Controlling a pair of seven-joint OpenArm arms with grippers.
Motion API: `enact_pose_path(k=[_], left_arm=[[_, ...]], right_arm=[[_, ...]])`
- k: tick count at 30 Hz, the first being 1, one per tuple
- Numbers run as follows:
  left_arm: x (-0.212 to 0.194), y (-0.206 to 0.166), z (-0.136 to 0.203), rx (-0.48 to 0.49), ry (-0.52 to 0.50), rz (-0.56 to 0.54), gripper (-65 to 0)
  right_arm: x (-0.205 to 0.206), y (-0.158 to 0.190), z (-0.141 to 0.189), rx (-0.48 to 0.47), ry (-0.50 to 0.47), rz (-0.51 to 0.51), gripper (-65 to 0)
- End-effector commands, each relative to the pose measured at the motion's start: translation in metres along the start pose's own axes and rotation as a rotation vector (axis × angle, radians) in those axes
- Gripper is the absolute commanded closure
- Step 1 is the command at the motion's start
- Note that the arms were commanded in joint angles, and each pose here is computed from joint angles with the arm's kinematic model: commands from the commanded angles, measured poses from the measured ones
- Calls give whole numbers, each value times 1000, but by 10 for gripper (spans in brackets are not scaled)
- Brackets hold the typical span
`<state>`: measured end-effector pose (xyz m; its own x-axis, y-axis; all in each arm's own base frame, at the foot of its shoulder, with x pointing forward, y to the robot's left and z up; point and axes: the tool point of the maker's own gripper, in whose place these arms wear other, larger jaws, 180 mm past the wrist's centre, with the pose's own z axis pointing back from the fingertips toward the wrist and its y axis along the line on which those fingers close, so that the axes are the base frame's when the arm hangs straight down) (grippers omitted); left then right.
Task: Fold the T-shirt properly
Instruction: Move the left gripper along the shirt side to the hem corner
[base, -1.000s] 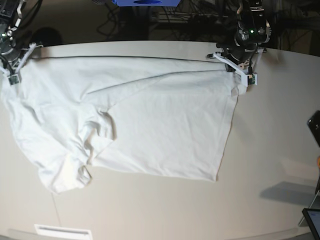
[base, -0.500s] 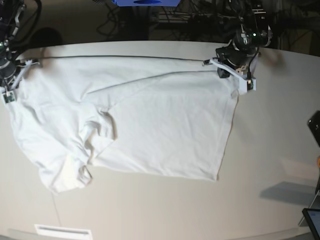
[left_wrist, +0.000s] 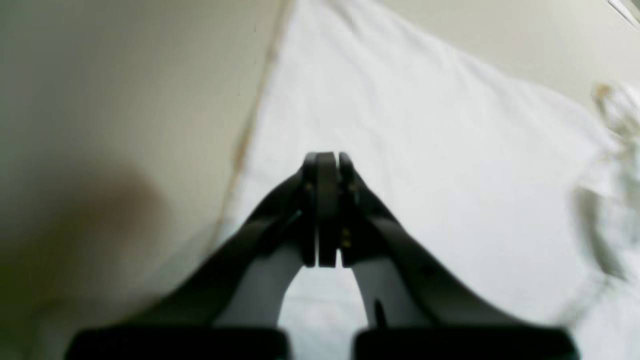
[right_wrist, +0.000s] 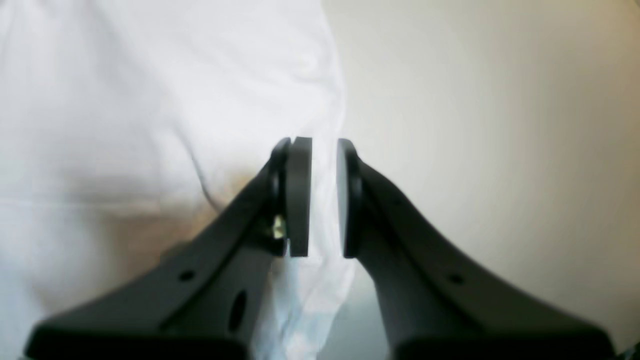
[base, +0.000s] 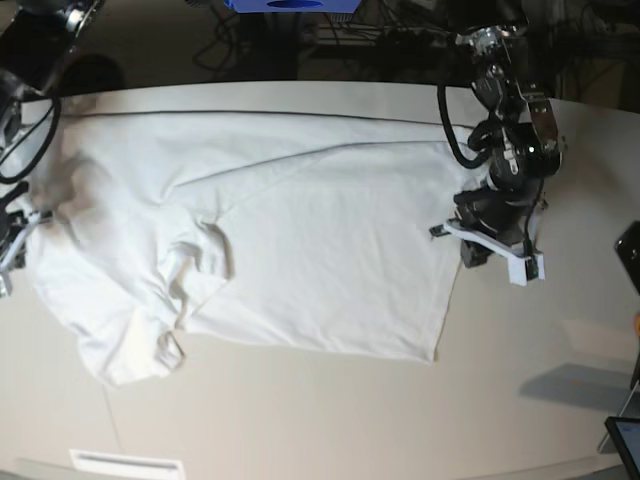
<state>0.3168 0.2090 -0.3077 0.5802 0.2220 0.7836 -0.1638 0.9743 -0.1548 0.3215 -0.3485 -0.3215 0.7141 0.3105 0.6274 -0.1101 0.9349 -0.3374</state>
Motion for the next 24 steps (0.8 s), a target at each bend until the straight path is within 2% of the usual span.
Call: enact_pose_path(k=[1, 5, 7, 9, 11, 13, 15, 19, 24], left_arm=[[19, 3, 0, 15, -55, -22, 0], [38, 24, -10, 86, -77, -58, 0], [43, 29, -20, 96, -67, -50, -3], [43, 33, -32, 101, -44, -31, -76], [40, 36, -42, 103, -18, -14, -191], [39, 37, -46, 103, -9, -7, -254], [42, 36, -47, 102, -17, -7, -282], [53, 36, -47, 102, -74, -9, -280], [55, 42, -46, 114, -78, -22, -280]], right_arm=[[16, -11, -5, -7, -30, -8, -135], [23, -26, -28, 24, -6, -42, -231], [30, -32, -37, 41, -6, -52, -306], [36, -31, -48, 67, -4, -60, -389], [44, -31, -56, 90, -6, -80, -451], [42, -30, -64, 110, 8, -110, -473], [38, -26, -71, 136, 27, -137, -476], [43, -23, -76, 151, -10, -159, -476], [43, -17, -87, 188, -15, -211, -476]])
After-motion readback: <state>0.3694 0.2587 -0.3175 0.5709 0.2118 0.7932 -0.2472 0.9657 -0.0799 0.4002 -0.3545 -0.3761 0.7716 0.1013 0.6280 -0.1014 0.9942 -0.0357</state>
